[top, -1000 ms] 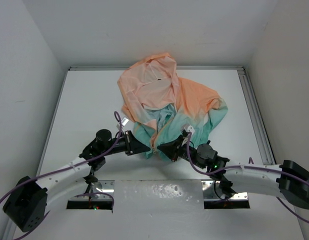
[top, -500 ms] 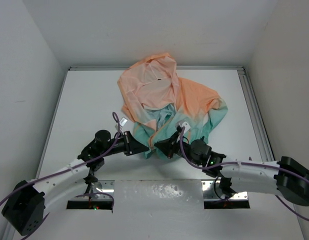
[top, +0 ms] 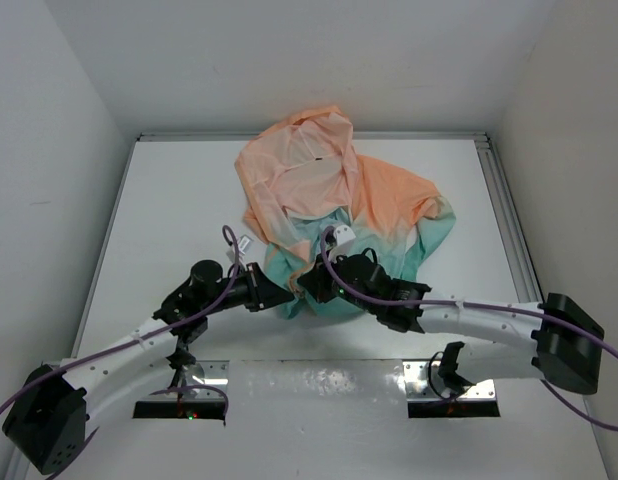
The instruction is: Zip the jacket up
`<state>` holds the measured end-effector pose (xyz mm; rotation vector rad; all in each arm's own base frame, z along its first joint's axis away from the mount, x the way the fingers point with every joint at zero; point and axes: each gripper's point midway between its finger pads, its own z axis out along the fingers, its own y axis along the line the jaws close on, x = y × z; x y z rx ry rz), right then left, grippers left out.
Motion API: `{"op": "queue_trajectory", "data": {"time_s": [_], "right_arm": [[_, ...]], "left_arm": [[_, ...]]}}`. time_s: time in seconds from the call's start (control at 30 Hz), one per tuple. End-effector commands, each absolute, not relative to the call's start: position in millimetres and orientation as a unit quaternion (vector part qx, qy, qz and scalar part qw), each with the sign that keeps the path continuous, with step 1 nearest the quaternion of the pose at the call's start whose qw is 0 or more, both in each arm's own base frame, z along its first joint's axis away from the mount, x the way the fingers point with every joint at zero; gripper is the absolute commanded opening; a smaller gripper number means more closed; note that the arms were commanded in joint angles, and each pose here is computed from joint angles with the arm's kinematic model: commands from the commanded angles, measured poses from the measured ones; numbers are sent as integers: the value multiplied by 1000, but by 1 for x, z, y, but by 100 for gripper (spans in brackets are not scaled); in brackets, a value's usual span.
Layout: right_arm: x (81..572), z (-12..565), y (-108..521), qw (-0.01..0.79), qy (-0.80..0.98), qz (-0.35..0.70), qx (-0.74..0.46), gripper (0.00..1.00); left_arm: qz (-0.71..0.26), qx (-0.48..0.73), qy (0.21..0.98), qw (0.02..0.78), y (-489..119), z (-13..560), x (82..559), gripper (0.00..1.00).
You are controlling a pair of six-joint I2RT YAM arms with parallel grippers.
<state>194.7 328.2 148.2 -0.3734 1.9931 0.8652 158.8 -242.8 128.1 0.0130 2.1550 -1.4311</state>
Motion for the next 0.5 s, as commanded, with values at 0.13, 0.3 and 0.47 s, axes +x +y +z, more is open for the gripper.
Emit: {"op": "queue_trajectory", "data": {"time_s": [0.13,0.3,0.47], "right_arm": [[203,170,332,441,823,344,-100,0],[215,149,324,437,849,285,-86,0],[218,157,335,433,849,290,-91,0]], "left_arm": [[-517,24,809,280,-244,129,159,0],[-517,39,811,270,-248,131,155,0],[-508,37,823,252,-245,116,149,0]]}}
